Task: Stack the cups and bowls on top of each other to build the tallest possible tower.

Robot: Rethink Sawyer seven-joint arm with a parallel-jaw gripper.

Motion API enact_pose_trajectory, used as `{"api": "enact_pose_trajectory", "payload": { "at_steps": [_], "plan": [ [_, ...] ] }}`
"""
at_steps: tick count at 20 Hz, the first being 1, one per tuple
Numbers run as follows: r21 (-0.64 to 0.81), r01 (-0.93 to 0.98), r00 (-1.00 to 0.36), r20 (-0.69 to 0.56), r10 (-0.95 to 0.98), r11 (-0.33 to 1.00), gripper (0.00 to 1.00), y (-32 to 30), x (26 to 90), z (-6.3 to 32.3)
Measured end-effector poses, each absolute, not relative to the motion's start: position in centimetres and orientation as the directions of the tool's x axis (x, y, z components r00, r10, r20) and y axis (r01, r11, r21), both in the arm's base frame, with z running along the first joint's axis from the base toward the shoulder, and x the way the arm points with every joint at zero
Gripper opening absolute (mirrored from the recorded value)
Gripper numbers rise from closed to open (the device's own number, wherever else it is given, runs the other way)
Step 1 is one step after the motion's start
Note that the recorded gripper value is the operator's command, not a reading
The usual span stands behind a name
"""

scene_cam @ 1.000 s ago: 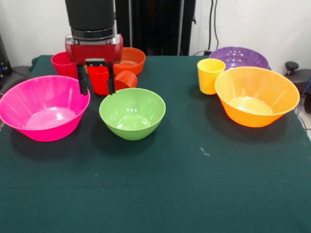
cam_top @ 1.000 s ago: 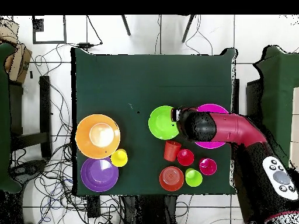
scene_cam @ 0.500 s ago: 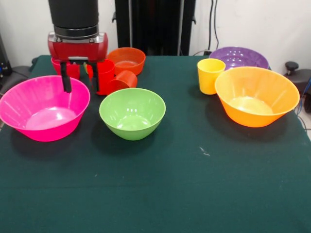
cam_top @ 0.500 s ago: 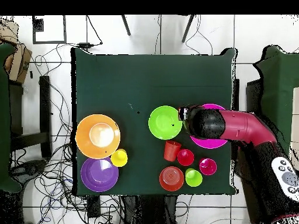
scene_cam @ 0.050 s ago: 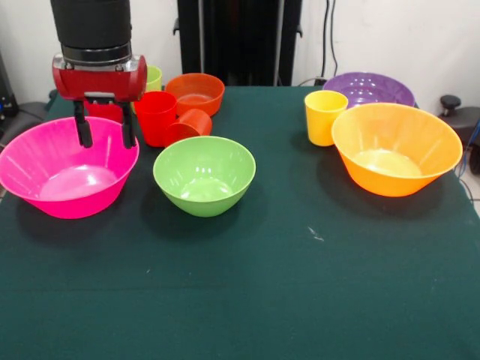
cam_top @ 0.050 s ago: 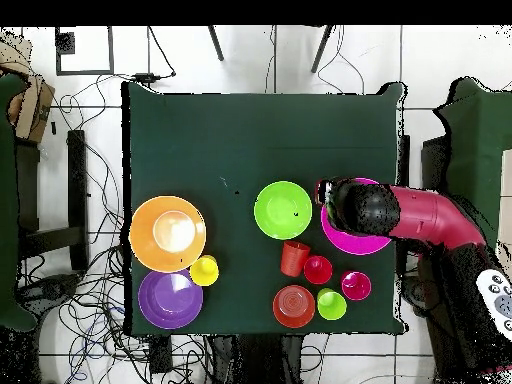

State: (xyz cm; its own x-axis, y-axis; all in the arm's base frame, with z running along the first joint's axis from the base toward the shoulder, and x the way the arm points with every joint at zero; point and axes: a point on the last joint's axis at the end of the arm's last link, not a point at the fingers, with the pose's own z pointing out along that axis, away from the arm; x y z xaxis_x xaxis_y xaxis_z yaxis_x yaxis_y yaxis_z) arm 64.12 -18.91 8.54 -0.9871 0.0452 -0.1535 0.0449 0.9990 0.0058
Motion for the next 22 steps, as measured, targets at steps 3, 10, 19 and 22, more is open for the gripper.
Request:
{"api": "enact_pose_trajectory", "payload": {
  "at_steps": [3, 10, 19, 22],
  "plan": [
    [0.016, 0.047, -0.988, -0.149, 0.049, 0.999, 1.0, -18.8, 64.2, 7.8],
    [0.022, 0.032, -0.99, -0.134, 0.034, 0.999, 1.0, -18.7, 64.1, 5.6],
    [0.029, 0.007, -0.993, -0.116, 0.011, 1.0, 1.0, -18.3, 63.7, 3.0],
    [0.03, 0.004, -0.993, -0.116, 0.007, 1.0, 1.0, -18.2, 63.7, 2.9]
  ]
}}
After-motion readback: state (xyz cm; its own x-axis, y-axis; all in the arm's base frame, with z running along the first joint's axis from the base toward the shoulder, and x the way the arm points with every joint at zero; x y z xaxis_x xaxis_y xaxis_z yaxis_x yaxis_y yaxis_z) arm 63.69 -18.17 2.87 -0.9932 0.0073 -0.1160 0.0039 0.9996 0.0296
